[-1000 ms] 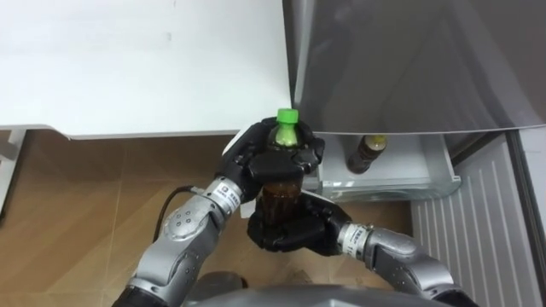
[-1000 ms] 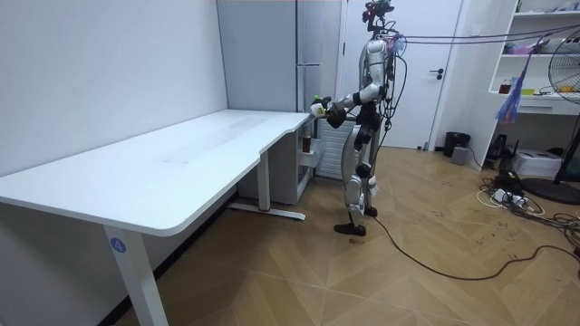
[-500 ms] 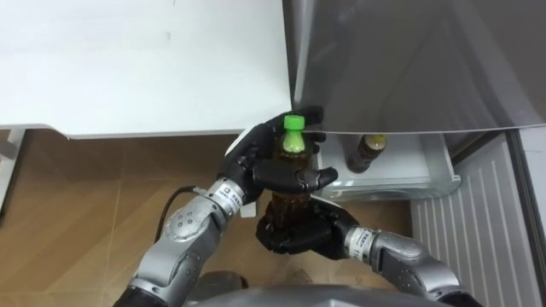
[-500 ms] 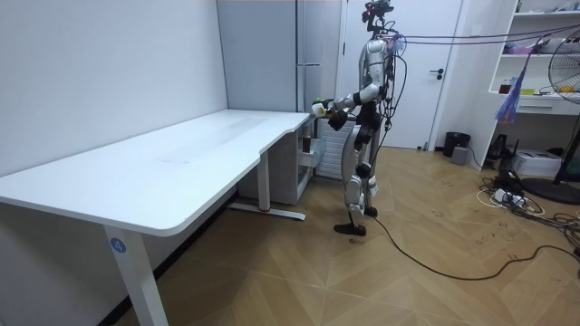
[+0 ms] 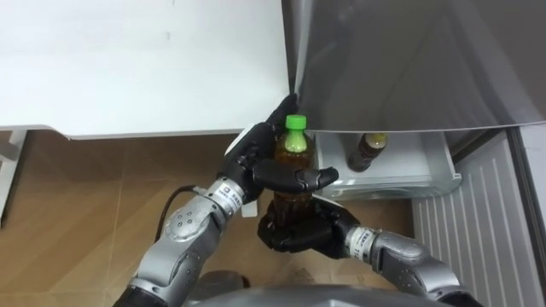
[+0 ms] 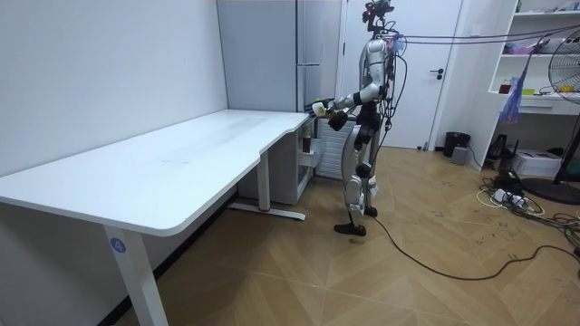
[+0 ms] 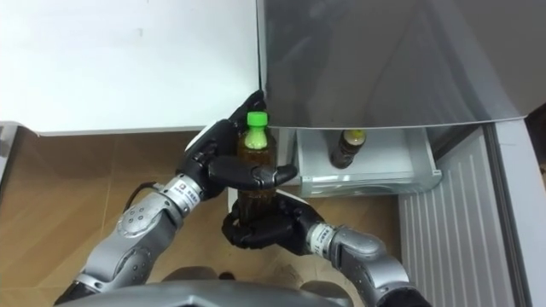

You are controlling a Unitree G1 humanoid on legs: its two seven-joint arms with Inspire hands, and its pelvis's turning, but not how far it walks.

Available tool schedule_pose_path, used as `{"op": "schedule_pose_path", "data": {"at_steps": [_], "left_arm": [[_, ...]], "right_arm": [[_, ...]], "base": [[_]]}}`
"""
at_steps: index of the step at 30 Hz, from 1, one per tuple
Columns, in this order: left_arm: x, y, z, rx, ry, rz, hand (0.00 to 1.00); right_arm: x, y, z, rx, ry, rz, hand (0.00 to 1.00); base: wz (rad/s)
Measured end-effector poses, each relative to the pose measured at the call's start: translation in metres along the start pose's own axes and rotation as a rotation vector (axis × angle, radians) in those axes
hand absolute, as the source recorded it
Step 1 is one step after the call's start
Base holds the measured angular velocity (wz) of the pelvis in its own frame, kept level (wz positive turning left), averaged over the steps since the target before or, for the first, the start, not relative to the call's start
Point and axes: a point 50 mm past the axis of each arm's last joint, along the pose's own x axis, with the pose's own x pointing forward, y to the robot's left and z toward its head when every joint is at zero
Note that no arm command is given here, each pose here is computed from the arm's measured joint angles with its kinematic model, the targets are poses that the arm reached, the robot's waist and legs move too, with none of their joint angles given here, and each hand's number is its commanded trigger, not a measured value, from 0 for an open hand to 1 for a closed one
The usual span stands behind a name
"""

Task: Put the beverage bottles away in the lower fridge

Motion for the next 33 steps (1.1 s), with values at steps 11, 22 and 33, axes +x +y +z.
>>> {"op": "schedule_pose_path", "data": {"at_steps": [11,22,33], "left_arm": [[0.0,-0.001,0.017,0.021,-0.072,-0.012,0.0],[-0.002,-0.003,0.05,0.05,-0.256,0.01,0.0],[-0.016,0.009,0.093,0.082,-0.449,0.145,0.0]], "right_arm": [[-0.002,-0.002,0.0,-0.003,0.004,-0.007,1.0],[-0.009,-0.011,-0.006,0.003,0.03,-0.065,1.0],[-0.017,-0.019,-0.018,0.037,0.062,-0.115,1.0]], "base": [[0.0],[0.0],[0.01]]}}
